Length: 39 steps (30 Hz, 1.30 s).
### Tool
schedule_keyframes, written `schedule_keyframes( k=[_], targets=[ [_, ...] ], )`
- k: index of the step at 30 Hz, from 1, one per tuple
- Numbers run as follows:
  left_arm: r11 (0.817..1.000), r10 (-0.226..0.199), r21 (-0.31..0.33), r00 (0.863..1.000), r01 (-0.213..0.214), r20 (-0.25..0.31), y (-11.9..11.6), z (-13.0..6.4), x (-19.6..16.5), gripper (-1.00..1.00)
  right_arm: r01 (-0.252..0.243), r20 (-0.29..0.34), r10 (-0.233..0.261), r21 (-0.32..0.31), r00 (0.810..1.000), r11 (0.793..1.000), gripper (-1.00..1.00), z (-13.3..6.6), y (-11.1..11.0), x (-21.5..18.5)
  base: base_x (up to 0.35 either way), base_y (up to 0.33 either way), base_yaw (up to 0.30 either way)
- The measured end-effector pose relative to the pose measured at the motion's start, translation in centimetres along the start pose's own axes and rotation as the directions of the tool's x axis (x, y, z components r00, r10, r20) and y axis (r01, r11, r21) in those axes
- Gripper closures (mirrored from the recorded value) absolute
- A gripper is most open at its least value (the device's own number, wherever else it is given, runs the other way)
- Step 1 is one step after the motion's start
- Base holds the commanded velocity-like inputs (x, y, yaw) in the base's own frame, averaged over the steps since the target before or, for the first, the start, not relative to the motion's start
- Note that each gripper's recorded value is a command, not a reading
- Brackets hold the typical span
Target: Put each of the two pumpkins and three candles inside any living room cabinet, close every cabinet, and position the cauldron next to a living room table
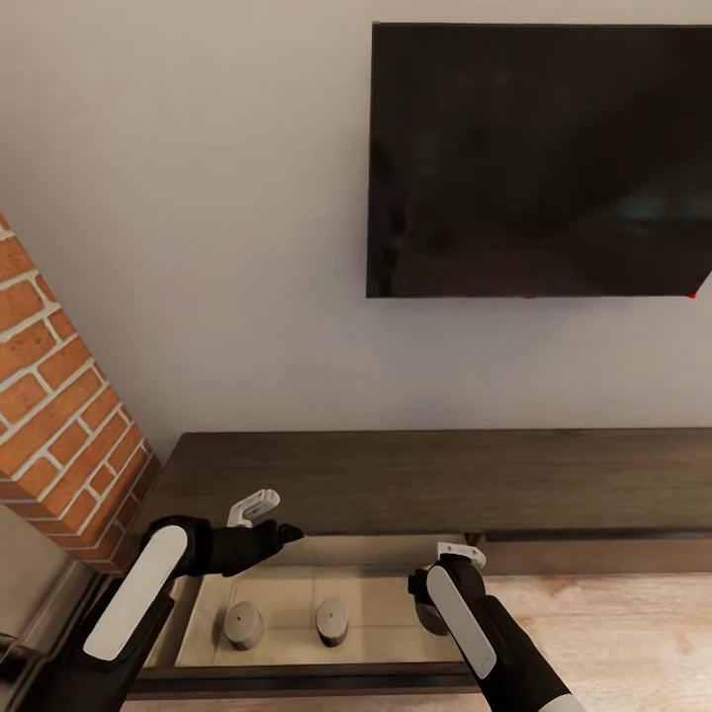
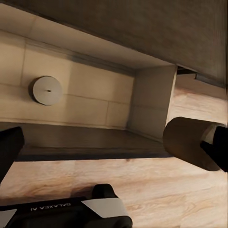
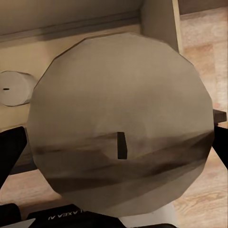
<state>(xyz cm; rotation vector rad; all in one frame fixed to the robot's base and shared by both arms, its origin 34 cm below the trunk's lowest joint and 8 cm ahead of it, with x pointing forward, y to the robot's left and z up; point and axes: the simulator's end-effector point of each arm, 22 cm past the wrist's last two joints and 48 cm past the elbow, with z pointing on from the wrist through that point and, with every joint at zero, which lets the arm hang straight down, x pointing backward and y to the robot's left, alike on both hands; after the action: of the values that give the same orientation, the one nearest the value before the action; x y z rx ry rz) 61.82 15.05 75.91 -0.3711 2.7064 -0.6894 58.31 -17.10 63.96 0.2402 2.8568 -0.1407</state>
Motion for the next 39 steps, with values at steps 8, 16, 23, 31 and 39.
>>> schedule_keyframes(
  k=[8, 16, 23, 31, 39],
  targets=[
    [1.0, 0.017, 0.019, 1.0, -0.017, 0.015, -0.2, 0.5, -0.1, -1.0, -0.001, 0.001, 0.001, -0.002, 1.0, 1.0, 1.0, 1.2, 0.2, 0.3, 0.0, 0.0, 0.0],
    [0.987, -0.032, 0.155, 0.998, 0.04, -0.057, -2.5, 1.3, 1.9, -1.0, -0.001, 0.001, 0.001, -0.002, 1.0, 1.0, 1.0, 2.5, 0.3, 0.7, 0.0, 0.0, 0.0],
    [0.932, -0.104, 0.327, 0.979, 0.156, -0.173, -4.7, 0.4, 3.4, -1.0, 0.0, 0.001, 0.0, -0.002, 1.0, 1.0, 1.0, 3.6, 0.3, 1.1, 0.0, 0.0, 0.0],
    [0.893, -0.126, 0.396, 0.965, 0.211, -0.229, -5.7, -0.6, 3.9, -1.0, -0.001, 0.005, 0.001, -0.003, 1.0, 1.0, 1.0, 3.9, 0.4, 1.2, 0.0, 0.0, 0.0],
    [0.86, -0.139, 0.441, 0.949, 0.258, -0.284, -5.9, -1.4, 4.4, -1.0, -0.031, 0.043, 0.031, -0.006, 0.999, 0.999, 1.0, 4.4, 0.6, 0.6, 0.0, 0.0, 0.0]
  ],
)
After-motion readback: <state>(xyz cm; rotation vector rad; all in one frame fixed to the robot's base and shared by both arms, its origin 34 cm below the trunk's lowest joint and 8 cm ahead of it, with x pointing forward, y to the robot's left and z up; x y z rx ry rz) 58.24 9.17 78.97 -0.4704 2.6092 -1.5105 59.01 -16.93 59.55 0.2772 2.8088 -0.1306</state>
